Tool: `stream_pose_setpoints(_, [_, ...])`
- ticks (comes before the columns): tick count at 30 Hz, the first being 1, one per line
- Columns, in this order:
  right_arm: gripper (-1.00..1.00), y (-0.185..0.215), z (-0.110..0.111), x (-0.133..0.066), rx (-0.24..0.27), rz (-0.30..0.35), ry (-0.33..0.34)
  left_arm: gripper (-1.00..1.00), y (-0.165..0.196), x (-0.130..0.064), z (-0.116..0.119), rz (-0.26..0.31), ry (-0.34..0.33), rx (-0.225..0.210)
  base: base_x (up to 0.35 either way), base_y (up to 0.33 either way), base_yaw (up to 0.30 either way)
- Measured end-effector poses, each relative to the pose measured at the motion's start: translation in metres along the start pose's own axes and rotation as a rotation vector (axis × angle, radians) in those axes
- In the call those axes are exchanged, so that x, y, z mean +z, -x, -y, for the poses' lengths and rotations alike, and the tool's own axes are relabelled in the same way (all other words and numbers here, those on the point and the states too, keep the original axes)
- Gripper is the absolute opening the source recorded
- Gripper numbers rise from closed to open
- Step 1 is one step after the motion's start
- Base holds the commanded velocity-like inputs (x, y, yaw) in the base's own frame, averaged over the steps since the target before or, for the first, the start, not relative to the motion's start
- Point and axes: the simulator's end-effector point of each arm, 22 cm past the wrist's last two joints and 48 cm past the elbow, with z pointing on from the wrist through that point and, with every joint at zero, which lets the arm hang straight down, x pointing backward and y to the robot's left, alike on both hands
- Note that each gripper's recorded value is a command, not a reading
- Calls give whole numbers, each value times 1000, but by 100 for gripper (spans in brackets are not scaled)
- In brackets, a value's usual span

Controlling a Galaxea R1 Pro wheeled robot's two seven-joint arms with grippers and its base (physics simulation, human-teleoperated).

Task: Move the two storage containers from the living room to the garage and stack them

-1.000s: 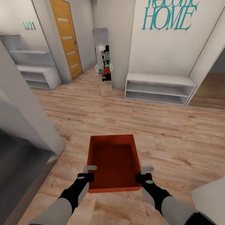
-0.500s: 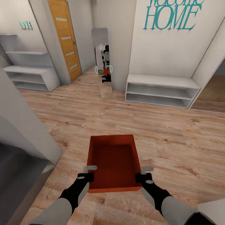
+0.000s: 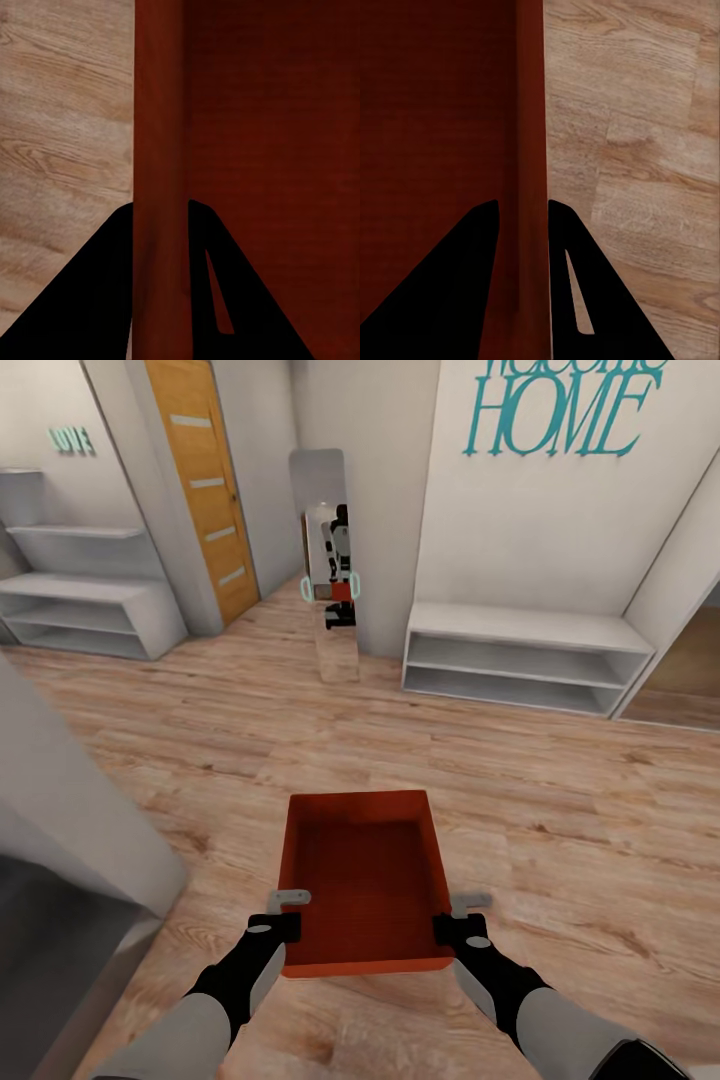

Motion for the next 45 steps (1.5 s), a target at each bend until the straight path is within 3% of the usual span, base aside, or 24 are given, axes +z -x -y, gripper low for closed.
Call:
stream_pose_setpoints(30, [-100, 2, 0, 0, -3, 1, 0, -100, 1, 0, 0, 1, -1, -1, 323, 0, 2])
stream_pose_setpoints(45, [-100, -1, -1, 1, -4, -3, -1, -100, -2, 1, -1, -3, -1, 0, 323, 0, 230])
